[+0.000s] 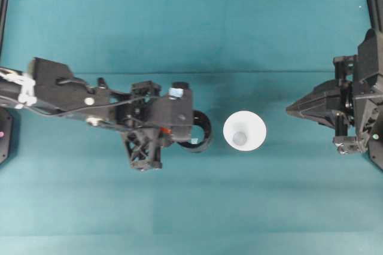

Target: Put the paper cup into the moved red handle cup holder.

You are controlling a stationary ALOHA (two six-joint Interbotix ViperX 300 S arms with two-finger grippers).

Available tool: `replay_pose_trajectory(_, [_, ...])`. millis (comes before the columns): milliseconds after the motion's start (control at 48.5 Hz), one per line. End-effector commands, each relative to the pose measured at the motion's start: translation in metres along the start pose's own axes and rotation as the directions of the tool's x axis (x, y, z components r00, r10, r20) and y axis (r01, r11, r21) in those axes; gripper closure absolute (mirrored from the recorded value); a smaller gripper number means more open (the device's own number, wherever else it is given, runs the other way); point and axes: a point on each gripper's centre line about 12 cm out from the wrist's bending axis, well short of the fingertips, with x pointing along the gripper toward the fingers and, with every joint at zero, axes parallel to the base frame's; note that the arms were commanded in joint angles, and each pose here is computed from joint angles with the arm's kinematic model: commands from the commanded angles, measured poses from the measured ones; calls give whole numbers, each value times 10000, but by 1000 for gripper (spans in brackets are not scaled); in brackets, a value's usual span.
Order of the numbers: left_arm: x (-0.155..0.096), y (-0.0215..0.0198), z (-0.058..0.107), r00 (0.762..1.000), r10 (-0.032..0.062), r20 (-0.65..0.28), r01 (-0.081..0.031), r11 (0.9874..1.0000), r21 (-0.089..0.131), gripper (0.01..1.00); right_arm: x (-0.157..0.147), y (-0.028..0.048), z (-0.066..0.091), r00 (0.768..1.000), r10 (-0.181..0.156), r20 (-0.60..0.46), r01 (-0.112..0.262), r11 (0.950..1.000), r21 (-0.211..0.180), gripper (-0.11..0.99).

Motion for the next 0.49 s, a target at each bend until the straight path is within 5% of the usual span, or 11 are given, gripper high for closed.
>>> replay_pose_trajectory(0, [-35,-10,127,9999,-5,169,0,9996,298,744,-5,14,88,9997,31,261,-35,9999,133,980])
replay_pose_trajectory(124, [14,2,112,9999,13,-169,-5,9988,486,744,-5,14,88,9997,31,261,-35,9999,133,980])
replay_pose_trajectory(474, [182,108,21,9979,130,-633,-111,9995,297,744,-4,13,82,9997,28,246,-31,9999,134,980])
